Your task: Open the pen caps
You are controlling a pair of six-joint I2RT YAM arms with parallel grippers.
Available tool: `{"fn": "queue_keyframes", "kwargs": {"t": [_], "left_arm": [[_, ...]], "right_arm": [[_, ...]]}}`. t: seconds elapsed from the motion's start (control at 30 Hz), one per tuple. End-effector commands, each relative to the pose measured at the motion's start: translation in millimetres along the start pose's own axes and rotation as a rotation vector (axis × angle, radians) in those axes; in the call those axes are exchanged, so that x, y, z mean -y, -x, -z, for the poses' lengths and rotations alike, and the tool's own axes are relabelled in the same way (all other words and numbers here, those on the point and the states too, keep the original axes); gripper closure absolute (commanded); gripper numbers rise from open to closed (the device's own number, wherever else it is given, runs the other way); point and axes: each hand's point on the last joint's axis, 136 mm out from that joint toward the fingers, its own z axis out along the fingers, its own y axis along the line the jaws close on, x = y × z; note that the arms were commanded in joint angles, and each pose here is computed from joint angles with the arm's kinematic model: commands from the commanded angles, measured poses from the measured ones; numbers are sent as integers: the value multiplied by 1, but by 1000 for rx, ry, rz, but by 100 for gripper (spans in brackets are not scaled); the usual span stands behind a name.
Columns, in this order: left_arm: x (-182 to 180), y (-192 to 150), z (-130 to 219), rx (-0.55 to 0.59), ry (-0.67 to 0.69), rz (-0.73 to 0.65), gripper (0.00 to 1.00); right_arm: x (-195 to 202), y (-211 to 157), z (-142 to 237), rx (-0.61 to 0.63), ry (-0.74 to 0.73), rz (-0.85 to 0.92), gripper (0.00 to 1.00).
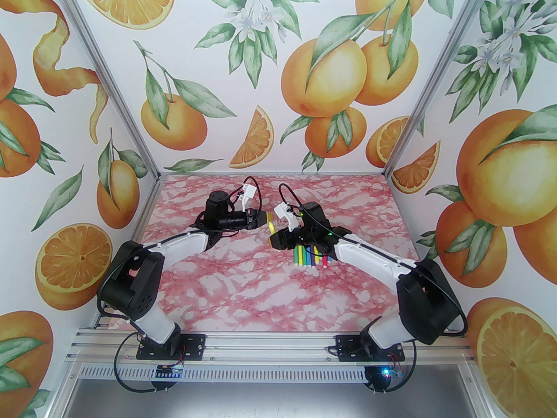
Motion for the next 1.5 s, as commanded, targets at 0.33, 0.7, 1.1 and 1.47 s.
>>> {"fn": "queue_keyframes", "kwargs": {"t": [0.33,0.7,1.1,1.47], "left_arm": [[-7,43,7,101,101,-24,100],[-12,75,25,161,186,-32,100],[-15,113,47,267,259,-39,100],[-83,67,109,56,817,-149,100]], "right_arm": [[-6,-10,7,-21,7,41,89],[-7,-30,16,-47,1,46,100],[-7,-39,18,-60,6,45,100],[71,-16,54,-10,-409,-39,100]]}}
